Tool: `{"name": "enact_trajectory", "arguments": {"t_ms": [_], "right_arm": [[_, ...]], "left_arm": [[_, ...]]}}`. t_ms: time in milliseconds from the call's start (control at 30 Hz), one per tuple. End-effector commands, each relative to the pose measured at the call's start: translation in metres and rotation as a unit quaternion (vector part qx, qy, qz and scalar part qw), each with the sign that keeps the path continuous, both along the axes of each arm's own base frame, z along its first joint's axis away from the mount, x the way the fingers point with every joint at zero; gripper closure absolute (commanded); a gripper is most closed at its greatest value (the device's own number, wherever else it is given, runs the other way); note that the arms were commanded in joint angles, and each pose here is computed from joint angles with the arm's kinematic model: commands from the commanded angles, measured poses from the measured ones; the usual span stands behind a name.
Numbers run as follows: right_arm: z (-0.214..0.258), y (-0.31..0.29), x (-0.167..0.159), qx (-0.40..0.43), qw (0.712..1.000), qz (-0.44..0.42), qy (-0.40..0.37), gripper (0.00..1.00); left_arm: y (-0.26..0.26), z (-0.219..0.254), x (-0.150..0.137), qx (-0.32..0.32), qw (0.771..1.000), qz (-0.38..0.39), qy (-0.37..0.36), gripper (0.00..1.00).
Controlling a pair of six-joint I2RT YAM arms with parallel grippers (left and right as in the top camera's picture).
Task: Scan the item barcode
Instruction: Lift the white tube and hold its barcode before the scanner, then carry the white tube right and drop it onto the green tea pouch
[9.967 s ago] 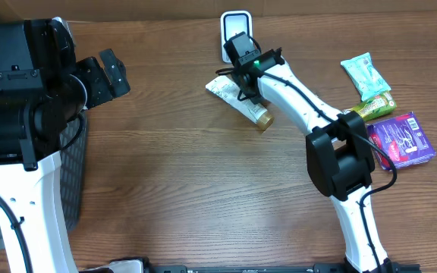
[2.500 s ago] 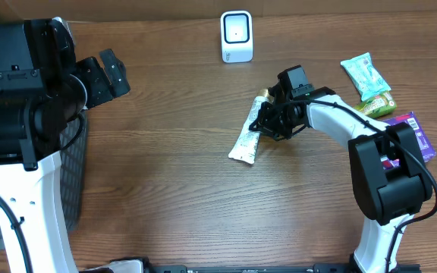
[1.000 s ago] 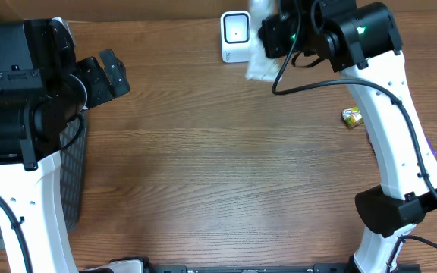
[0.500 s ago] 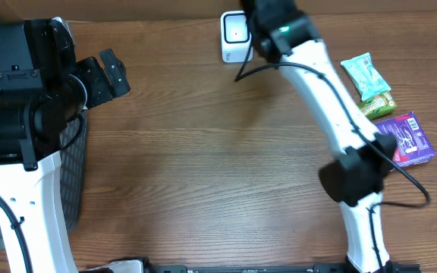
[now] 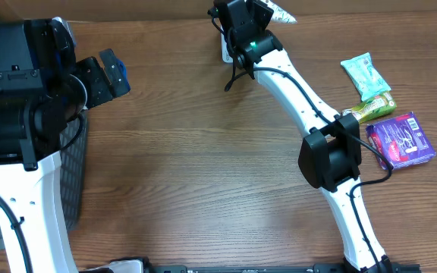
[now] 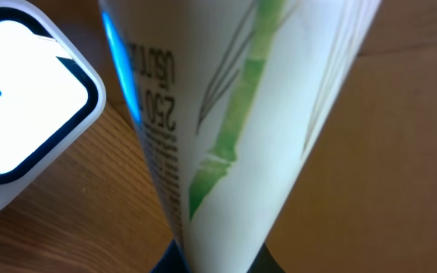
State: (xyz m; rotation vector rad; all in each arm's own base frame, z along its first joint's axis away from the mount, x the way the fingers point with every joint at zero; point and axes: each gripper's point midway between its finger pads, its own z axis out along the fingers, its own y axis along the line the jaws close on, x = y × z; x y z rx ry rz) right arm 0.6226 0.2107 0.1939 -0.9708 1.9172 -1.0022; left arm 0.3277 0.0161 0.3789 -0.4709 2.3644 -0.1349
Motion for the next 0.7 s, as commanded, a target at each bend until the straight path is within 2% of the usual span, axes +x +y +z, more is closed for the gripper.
{"name": "enact_trajectory", "arguments": {"t_ms": [0, 333, 667], "right_arm": [[-0.004, -0.009, 0.010, -0.034, 0.999, 0.003, 0.002, 0.96], [-0.048, -0.003, 0.017, -0.032, 0.999, 0.021, 0.028, 0.96], [-0.049, -0.008, 0.015, -0.046, 0.999, 0.002, 0.026, 0.96]], "left_arm": [[0.003, 0.004, 0.001, 0.006, 1.000, 0.002, -0.006, 0.00], [0.003, 0.004, 0.001, 0.006, 1.000, 0.002, -0.006, 0.00], [0.003, 0.004, 0.001, 0.006, 1.000, 0.002, -0.006, 0.00]]}}
